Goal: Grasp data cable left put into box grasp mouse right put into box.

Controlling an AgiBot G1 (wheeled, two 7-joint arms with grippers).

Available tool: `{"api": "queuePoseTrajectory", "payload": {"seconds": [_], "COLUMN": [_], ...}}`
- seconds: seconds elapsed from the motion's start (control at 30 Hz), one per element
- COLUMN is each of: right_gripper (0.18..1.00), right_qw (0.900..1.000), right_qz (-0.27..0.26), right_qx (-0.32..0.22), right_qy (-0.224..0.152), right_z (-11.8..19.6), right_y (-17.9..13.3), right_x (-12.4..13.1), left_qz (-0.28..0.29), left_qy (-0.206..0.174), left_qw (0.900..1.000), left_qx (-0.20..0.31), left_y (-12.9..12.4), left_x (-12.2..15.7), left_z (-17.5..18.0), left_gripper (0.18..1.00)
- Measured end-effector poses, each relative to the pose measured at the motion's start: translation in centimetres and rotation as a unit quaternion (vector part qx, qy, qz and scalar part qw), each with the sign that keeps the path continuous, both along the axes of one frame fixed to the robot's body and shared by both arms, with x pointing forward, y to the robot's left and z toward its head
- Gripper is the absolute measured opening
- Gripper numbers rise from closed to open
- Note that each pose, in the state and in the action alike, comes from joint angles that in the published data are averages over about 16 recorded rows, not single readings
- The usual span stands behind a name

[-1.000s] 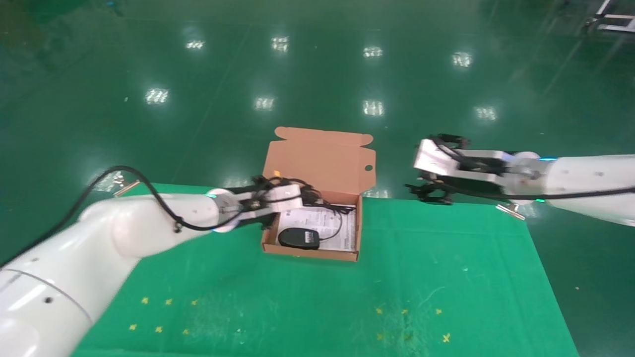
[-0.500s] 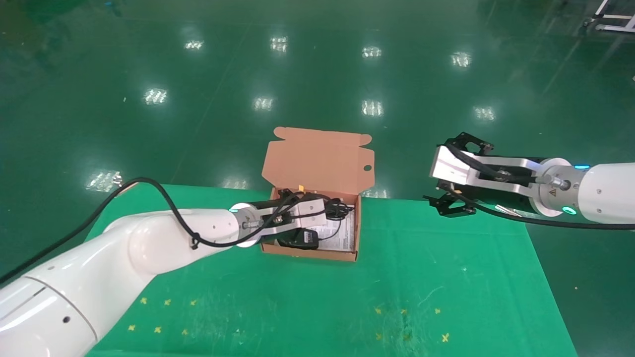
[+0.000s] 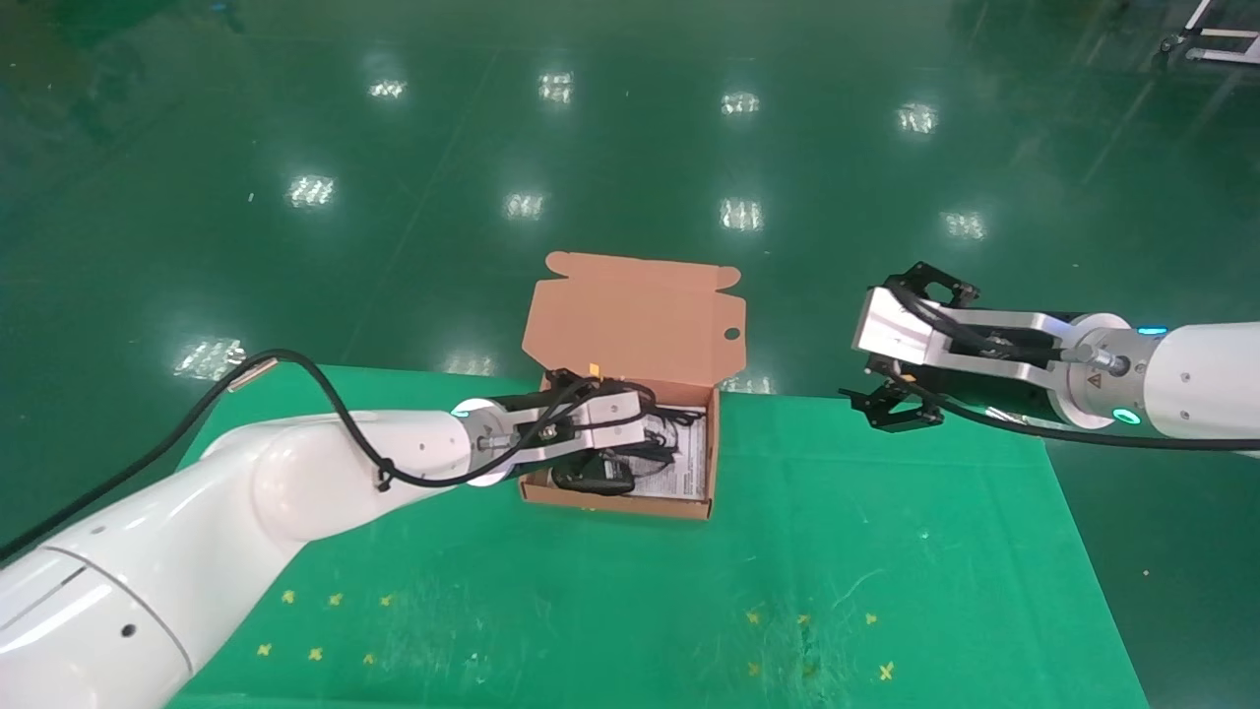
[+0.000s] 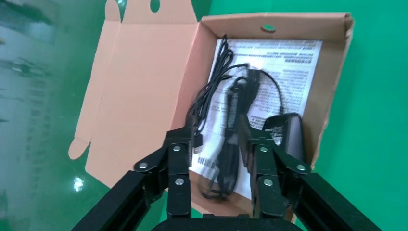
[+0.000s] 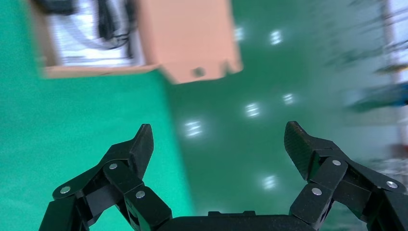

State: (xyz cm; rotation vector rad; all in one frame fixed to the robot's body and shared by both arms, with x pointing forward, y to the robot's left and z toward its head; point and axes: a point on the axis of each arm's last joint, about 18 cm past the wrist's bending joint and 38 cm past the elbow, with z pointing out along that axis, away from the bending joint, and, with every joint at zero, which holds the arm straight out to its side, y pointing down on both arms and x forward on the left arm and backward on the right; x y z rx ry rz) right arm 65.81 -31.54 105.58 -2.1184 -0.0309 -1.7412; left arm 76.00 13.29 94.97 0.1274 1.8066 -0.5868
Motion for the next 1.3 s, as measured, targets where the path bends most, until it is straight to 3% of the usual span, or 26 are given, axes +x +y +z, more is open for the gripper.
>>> {"api": "queuePoseTrajectory", "payload": {"seconds": [0.33, 0.7, 1.07, 1.3], "right_gripper": [1.0, 1.0, 1.0, 1.0], "right_qw": [0.999, 0.998, 0.984, 0.974], "right_qz": [0.013, 0.057, 0.116, 0.144], "right_qx": [-0.042, 0.005, 0.075, 0.104], "right_qy": [-0.031, 0.037, 0.11, 0.138], "right_z": [3.8, 1.0, -2.2, -3.4], "right_y": [0.9, 1.5, 2.0, 2.3], "right_x": [-1.8, -3.0, -4.7, -5.6], "left_qz": [-0.014, -0.04, -0.081, -0.104], "left_qy": [-0.03, 0.047, 0.118, 0.143], "left_qw": [0.9981, 0.9897, 0.9695, 0.9583], "left_qx": [-0.053, -0.129, -0.199, -0.225], "left_y": [1.5, 4.4, 7.0, 8.1], "left_x": [-1.3, -3.4, -6.5, -8.1], "left_z": [4.2, 2.4, 1.1, 0.9], "left_gripper": [0.603, 0.856, 0.966, 0.988]}}
